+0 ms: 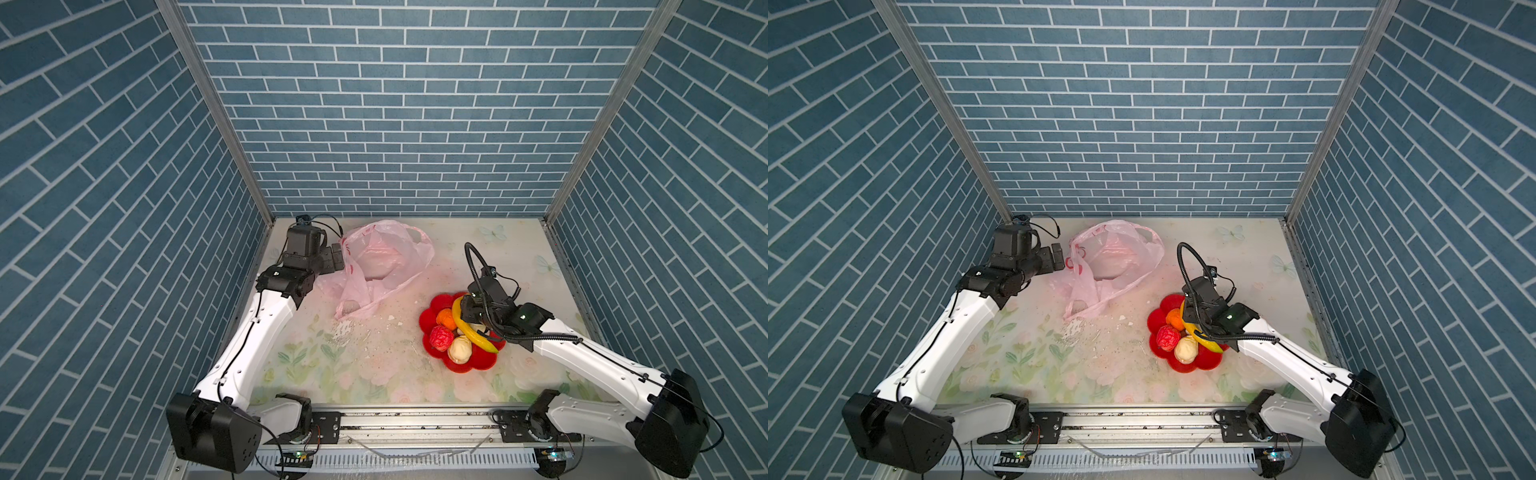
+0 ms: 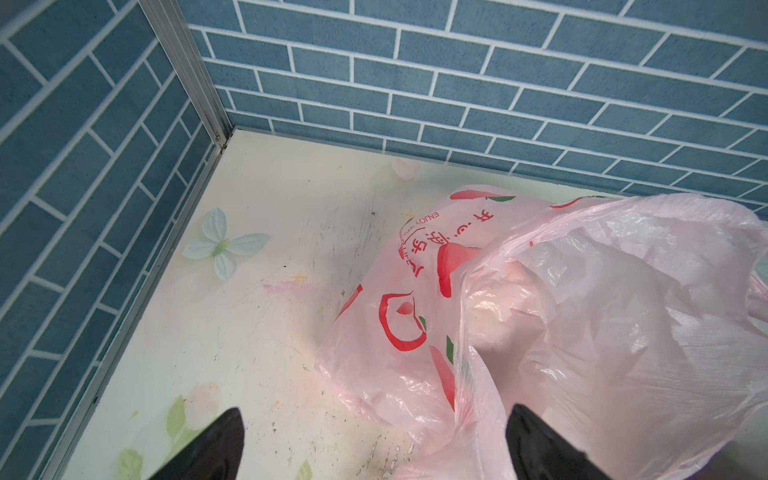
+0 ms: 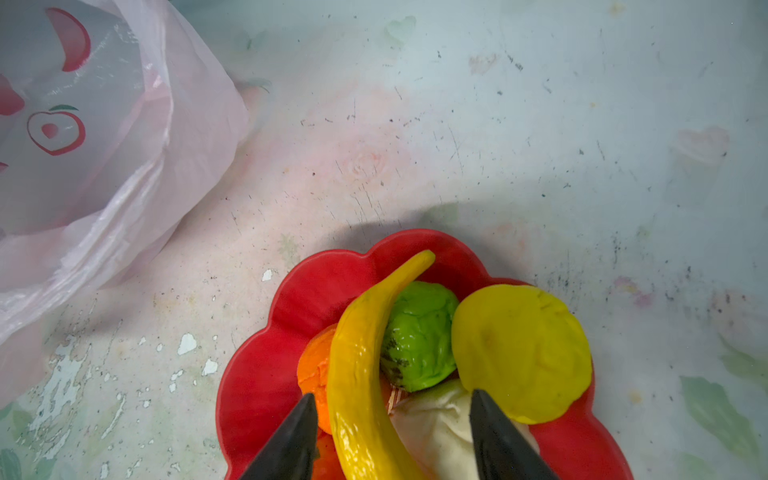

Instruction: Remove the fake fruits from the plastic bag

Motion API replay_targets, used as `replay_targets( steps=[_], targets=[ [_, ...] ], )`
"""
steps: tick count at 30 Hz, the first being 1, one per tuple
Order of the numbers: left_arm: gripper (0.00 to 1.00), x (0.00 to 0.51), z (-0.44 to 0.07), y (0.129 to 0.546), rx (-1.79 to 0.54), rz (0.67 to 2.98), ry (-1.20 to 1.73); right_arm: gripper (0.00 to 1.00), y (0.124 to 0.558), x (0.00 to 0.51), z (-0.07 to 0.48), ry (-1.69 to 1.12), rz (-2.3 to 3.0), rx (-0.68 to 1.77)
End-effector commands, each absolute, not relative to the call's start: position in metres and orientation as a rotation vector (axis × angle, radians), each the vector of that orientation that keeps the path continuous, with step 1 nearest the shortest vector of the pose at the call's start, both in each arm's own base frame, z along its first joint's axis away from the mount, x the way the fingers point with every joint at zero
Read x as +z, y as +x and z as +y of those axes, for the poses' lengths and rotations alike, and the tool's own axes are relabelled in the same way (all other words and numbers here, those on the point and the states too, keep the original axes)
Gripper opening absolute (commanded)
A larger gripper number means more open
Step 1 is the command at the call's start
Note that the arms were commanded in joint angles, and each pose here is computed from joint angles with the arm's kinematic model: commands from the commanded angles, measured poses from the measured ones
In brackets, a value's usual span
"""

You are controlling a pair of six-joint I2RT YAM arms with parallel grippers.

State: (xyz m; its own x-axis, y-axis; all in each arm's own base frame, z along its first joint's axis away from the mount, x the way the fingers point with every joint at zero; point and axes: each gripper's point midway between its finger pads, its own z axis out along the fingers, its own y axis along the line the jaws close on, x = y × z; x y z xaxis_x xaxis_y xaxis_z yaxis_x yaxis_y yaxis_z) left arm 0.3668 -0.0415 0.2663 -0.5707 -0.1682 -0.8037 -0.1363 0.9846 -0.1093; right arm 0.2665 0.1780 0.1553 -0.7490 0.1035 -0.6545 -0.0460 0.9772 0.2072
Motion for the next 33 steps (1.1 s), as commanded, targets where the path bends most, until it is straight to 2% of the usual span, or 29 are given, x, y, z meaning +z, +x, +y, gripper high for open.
replay_targets(
  steps=[1, 9, 11, 18, 26, 33],
  targets=[
    [0.99, 0.275, -0.033, 0.365, -0.003, 2.141, -0.212, 0.62, 0.273, 0.177, 0.166, 0.023, 2.358, 0.201],
    [0.99, 0.295, -0.020, 0.350, 0.046, 2.054, -0.236, 0.76, 0.288, 0.194, 0.143, 0.042, 2.313, 0.135],
    [0.99, 0.295, -0.014, 0.344, 0.064, 2.041, -0.263, 0.82, 0.292, 0.199, 0.133, 0.060, 2.289, 0.110],
    [0.99, 0.294, 0.015, 0.316, 0.147, 1.927, -0.414, 0.93, 0.310, 0.205, 0.088, 0.158, 2.214, 0.020],
    [0.99, 0.284, 0.048, 0.285, 0.333, 1.859, -0.501, 0.95, 0.326, 0.190, 0.033, 0.293, 2.124, -0.066],
    [0.99, 0.258, 0.060, 0.287, 0.473, 1.865, -0.492, 0.95, 0.335, 0.186, 0.004, 0.341, 2.083, -0.151]
  ],
)
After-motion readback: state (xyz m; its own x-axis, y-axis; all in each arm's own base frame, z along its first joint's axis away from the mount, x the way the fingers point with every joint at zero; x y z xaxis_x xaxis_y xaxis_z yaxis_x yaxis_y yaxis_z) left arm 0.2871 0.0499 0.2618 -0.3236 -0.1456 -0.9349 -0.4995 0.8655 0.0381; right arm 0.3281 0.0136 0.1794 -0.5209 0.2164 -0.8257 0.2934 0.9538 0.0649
